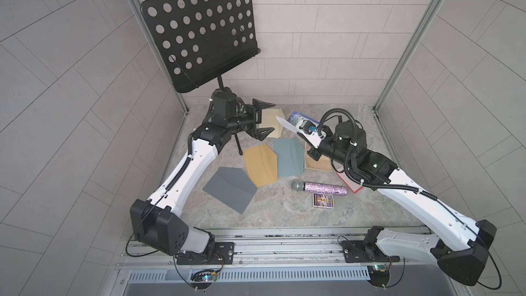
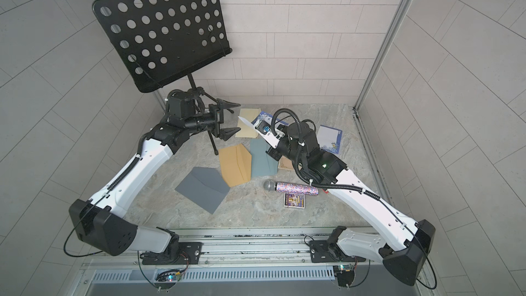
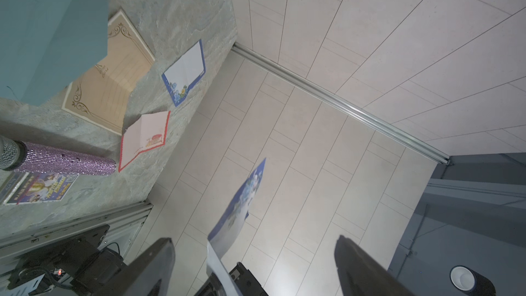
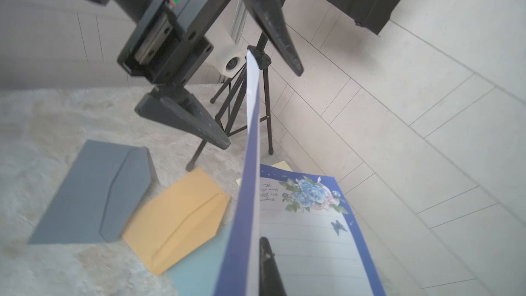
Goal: Take the letter paper out of the envelope
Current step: Unfold the letter paper.
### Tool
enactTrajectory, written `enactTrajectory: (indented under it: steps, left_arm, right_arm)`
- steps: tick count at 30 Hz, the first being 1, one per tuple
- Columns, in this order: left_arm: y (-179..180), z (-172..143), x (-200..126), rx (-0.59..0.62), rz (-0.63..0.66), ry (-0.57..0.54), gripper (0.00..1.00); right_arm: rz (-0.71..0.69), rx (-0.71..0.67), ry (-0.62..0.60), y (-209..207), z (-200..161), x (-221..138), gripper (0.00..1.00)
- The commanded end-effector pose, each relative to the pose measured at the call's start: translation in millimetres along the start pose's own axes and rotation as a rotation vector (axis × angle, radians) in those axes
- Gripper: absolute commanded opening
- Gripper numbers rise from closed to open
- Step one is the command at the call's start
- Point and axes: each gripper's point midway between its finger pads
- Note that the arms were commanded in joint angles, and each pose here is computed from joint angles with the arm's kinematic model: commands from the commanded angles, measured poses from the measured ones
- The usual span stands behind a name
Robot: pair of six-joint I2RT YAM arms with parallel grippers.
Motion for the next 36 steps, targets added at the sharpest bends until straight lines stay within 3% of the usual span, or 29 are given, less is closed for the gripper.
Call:
enactTrajectory:
  steps: [1, 10, 19, 29, 36]
  left_arm:
    - [6.7, -18.7, -2.6, -0.005, 0.015, 0.107, 0.89]
    - [24.9, -16.4, 0.1, 0.020, 0.061, 0.141, 0.80]
    - [34.1, -17.0, 1.7, 0.037, 0.086, 0.147, 0.56]
    - [47.9, -21.1, 12.5, 0.045, 0.129, 0.164, 0.53]
    - [49.6, -22.1, 15.9, 0.052, 0.133, 0.159, 0.38]
  right_arm:
    - [-0.003, -0.232, -0.030, 0.3, 11.8, -3.7, 0.00]
    - [0.045, -0.315, -0.049, 15.8, 16.3, 2.8, 0.00]
    - [0.039, -0.305, -0.080, 13.4, 24.6, 3.9, 0.00]
    - [0.027, -0.285, -0.101, 9.6, 31.0, 3.9, 0.00]
    - [0.021, -0.264, -0.118, 8.4, 34.6, 3.3, 0.00]
Point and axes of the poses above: each gripper's point midway between its finger pads, its own x axis out along the fingers, its own y axis along the line the jaws close on, z = x × y, and after that the axes turned 15 degrees about -x, right-handed
